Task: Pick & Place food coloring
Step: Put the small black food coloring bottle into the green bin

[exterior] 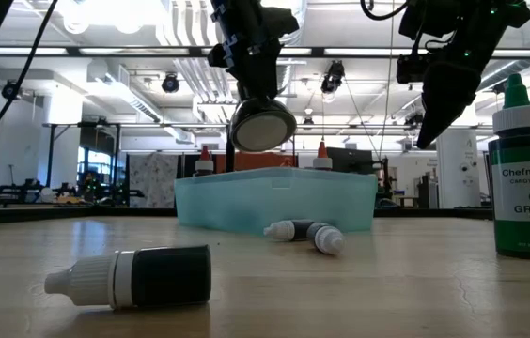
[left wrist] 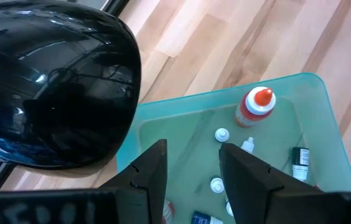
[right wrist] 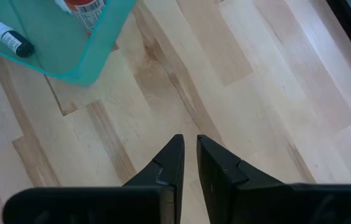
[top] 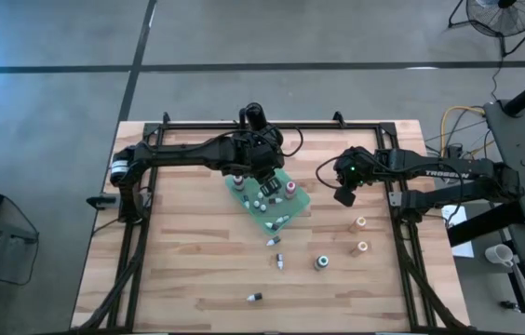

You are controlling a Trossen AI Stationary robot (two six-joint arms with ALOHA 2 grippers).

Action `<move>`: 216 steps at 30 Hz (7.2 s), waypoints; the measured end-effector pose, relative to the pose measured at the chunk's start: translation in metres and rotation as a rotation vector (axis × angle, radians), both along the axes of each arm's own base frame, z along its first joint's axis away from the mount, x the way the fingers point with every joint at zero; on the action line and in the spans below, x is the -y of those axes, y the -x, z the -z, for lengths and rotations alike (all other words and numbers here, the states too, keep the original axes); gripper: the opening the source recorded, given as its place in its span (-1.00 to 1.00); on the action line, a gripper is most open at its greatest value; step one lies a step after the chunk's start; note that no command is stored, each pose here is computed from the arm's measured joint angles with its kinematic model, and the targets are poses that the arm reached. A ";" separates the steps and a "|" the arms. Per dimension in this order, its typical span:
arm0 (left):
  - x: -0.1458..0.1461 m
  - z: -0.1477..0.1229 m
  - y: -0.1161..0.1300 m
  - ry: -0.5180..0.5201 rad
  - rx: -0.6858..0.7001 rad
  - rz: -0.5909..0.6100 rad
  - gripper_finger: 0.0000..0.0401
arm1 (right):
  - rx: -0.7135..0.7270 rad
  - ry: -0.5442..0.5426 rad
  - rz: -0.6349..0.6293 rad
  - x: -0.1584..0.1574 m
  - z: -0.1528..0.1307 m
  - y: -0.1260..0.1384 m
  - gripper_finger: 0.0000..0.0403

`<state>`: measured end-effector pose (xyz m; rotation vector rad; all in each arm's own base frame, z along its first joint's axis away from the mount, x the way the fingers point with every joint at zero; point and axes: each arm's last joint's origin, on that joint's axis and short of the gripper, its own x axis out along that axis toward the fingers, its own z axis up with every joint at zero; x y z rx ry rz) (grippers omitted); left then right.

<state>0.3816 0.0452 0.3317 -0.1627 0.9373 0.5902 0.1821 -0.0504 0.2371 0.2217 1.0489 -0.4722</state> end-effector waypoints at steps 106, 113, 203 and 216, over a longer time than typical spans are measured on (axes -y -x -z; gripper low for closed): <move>0.000 0.000 0.000 -0.016 -0.001 -0.010 -0.41 | 0.015 0.097 -0.056 0.002 -0.003 -0.004 -0.81; 0.000 -0.005 -0.008 0.029 0.129 -0.065 -0.41 | 0.038 0.072 -0.010 0.002 -0.003 -0.004 -0.81; 0.243 0.107 0.055 0.958 0.268 0.214 -0.41 | 0.002 0.091 -0.071 0.002 -0.002 -0.003 -0.81; 0.263 0.105 0.034 0.588 -0.115 0.449 -0.41 | -0.015 0.097 -0.088 0.002 0.001 -0.002 -0.81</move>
